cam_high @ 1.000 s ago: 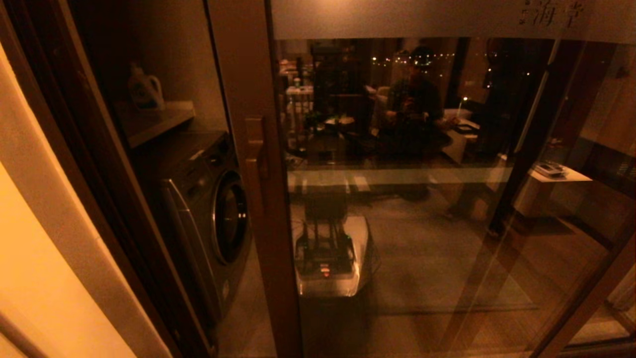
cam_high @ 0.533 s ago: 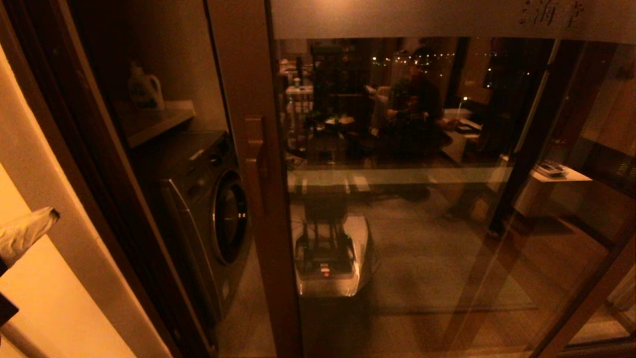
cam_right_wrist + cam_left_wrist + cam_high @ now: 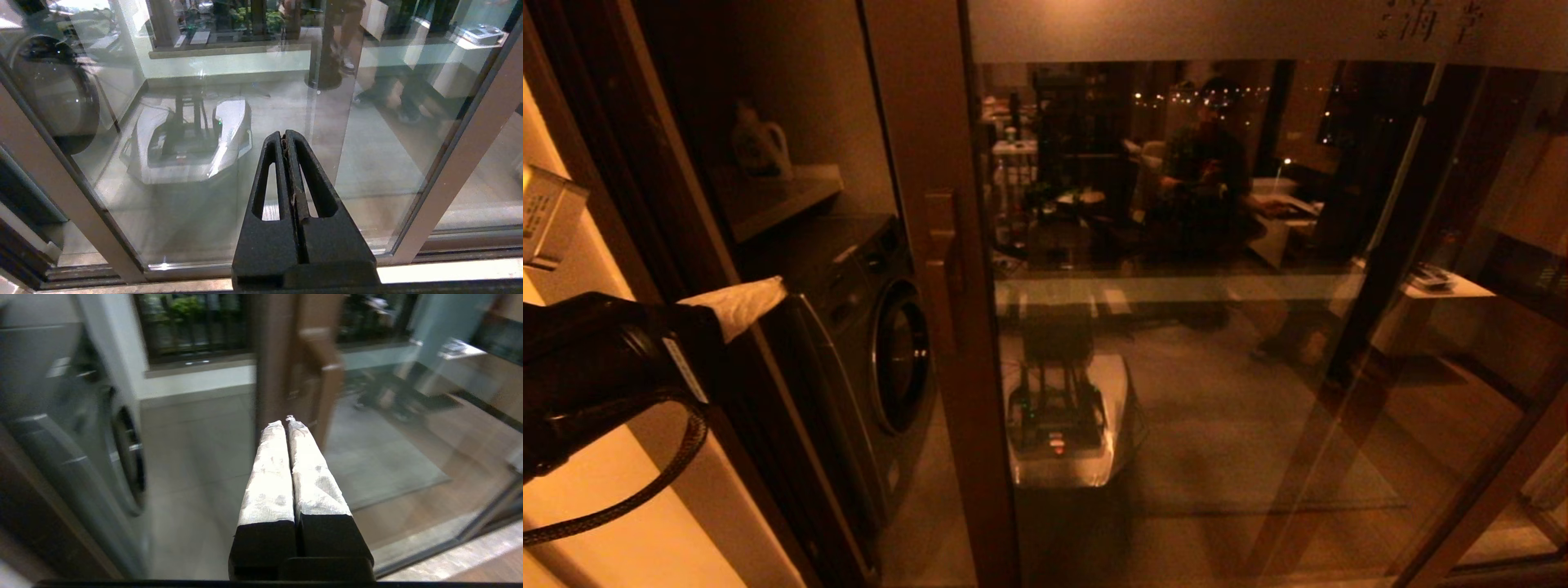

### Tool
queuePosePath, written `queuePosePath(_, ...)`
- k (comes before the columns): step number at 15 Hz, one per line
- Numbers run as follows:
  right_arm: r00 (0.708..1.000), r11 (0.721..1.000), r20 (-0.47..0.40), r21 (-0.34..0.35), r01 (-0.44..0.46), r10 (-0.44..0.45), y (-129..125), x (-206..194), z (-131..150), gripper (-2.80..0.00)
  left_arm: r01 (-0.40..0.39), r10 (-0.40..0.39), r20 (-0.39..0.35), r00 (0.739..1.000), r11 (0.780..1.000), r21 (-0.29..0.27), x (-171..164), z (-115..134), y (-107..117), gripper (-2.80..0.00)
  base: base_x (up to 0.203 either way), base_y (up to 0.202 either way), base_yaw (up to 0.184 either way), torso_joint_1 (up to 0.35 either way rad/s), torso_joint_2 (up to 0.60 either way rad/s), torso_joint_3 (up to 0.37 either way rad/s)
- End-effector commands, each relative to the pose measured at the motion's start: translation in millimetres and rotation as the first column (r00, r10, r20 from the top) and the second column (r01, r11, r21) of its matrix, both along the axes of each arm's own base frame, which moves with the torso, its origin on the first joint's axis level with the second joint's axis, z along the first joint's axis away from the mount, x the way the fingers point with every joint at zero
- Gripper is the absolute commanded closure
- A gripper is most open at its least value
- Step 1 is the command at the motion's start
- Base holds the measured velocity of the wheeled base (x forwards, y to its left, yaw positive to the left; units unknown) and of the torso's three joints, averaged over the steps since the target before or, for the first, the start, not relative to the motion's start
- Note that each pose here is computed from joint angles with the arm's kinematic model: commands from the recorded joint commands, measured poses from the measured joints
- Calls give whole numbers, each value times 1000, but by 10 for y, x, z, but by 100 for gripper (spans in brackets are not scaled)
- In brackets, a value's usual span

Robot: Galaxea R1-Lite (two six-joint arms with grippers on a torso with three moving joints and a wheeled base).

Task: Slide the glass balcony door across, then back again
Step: Close the slid door

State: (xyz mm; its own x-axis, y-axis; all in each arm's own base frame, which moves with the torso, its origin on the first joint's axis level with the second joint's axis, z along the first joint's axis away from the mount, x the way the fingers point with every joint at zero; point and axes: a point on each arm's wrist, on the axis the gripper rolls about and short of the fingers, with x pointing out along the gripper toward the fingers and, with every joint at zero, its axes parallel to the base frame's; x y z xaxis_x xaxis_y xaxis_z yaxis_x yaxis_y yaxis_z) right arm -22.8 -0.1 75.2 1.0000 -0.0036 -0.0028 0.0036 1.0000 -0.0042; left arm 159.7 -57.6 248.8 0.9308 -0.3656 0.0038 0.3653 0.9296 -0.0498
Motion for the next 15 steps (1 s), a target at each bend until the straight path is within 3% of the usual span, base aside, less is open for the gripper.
queuePosePath(1,1000,1000,-2,0,-1,1,0,1,0,0,61,-61,-51,997,998,16,144,-89,-265,0,0,0,0,0,0,0)
queuePosePath(7,1000,1000,-2,0,0,0,0,1,0,0,134,-131,-102,986,991,24,321,-180,-830,0,0,0,0,0,0,0)
queuePosePath(11,1000,1000,-2,0,-1,1,0,1,0,0,156,-154,-80,985,988,12,453,-87,-1033,0,0,0,0,0,0,0)
queuePosePath(15,1000,1000,-2,0,-1,1,0,1,0,0,149,-146,-99,984,989,23,655,-145,-1219,0,0,0,0,0,0,0)
